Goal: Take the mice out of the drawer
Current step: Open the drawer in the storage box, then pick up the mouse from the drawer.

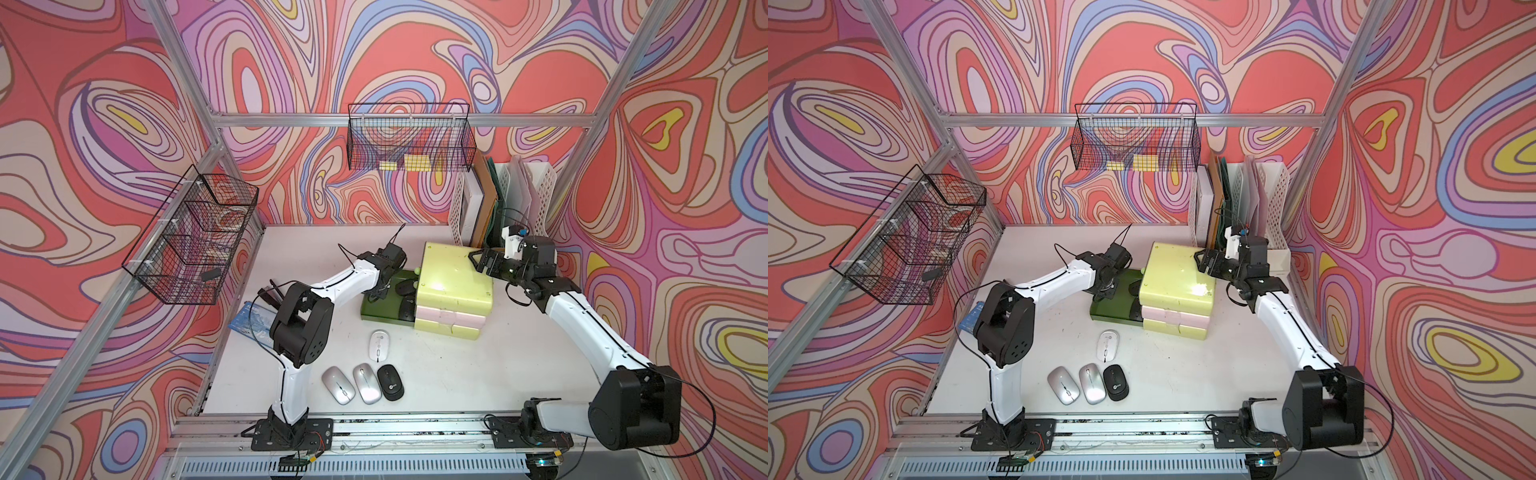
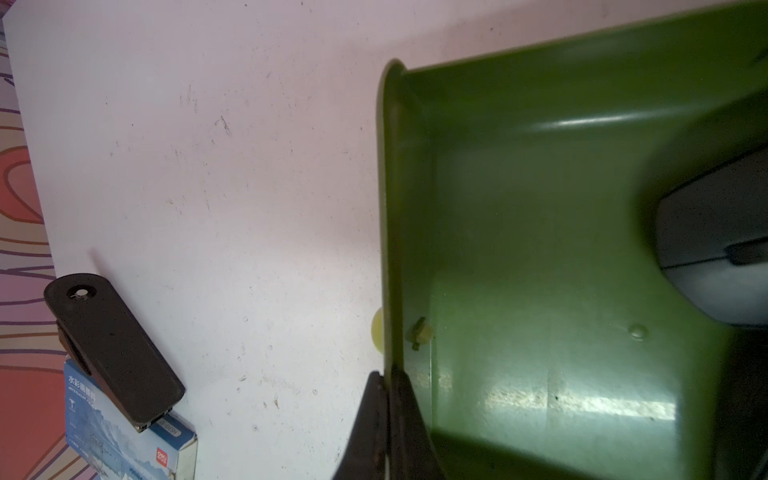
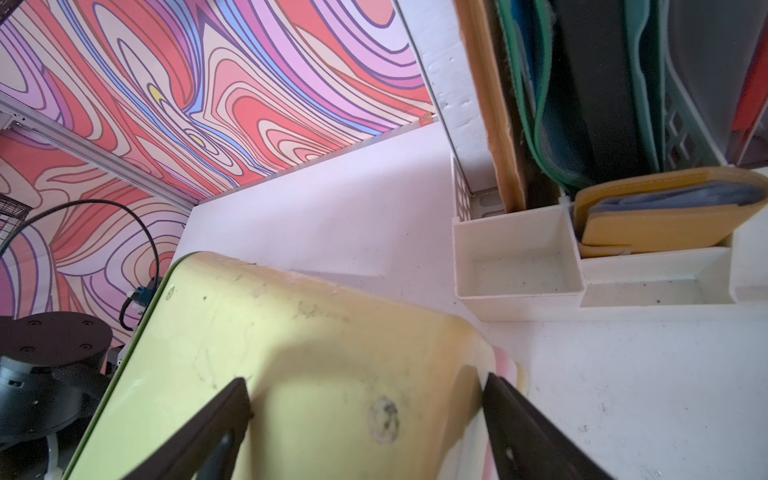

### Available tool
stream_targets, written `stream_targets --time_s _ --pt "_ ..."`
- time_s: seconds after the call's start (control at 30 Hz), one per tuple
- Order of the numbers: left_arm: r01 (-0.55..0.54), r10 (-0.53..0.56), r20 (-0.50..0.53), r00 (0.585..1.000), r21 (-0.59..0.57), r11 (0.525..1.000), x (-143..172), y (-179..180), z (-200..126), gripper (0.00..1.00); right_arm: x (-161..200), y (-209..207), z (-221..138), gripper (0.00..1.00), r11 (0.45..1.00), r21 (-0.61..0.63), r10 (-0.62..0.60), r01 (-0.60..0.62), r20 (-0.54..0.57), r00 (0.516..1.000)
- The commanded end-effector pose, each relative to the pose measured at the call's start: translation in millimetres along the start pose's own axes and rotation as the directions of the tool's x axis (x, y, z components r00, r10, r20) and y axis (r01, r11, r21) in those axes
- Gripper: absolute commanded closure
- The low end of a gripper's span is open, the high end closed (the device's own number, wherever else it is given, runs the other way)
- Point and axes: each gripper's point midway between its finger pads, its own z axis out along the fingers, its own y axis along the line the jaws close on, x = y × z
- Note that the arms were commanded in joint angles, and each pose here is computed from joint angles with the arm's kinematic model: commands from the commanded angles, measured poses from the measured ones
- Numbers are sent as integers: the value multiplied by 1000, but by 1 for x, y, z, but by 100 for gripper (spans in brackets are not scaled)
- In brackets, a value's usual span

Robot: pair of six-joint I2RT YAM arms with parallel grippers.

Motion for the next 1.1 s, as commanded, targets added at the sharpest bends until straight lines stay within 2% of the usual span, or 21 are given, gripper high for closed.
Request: stream_targets --time_s 0.0,0.07,0.17,0.23,0.3,0.37,0.47,0.6,0.73,0.93,1.07 --pt "-1 1 37 999 5 1000 -4 9 -9 74 93 -47 10 9 985 168 97 -48 -296 950" --pt "6 -11 66 998 77 997 -6 3 -20 50 93 -47 11 9 985 167 99 -50 -298 949" --pt "36 -68 147 987 215 976 -11 -4 -48 35 95 -47 11 9 985 166 99 -50 -300 949" --pt "42 -103 193 976 295 955 -14 -6 -69 29 94 -47 11 9 985 168 99 -50 -299 949" --pt "20 -112 202 973 410 912 -12 -20 -87 29 94 -47 11 9 985 167 100 -51 -300 949" --pt "-8 -101 176 979 530 848 -7 -41 -100 29 94 -47 11 9 985 166 98 -50 -298 949" --pt "-27 -53 108 993 624 781 5 -73 -101 30 95 -47 11 9 985 166 99 -50 -300 949" --pt "-40 16 45 999 609 792 20 -100 -78 30 95 -47 11 9 985 165 99 -50 -299 949" --pt "-10 9 4 1000 646 763 25 -123 -57 31 95 -48 12 9 985 165 100 -51 -302 948" --pt "-6 15 -7 1000 673 740 27 -141 -46 30 95 -47 13 9 985 163 99 -51 -302 948" --pt "-17 38 -18 999 642 767 31 -147 -32 30 95 -47 13 9 985 162 98 -51 -302 948"
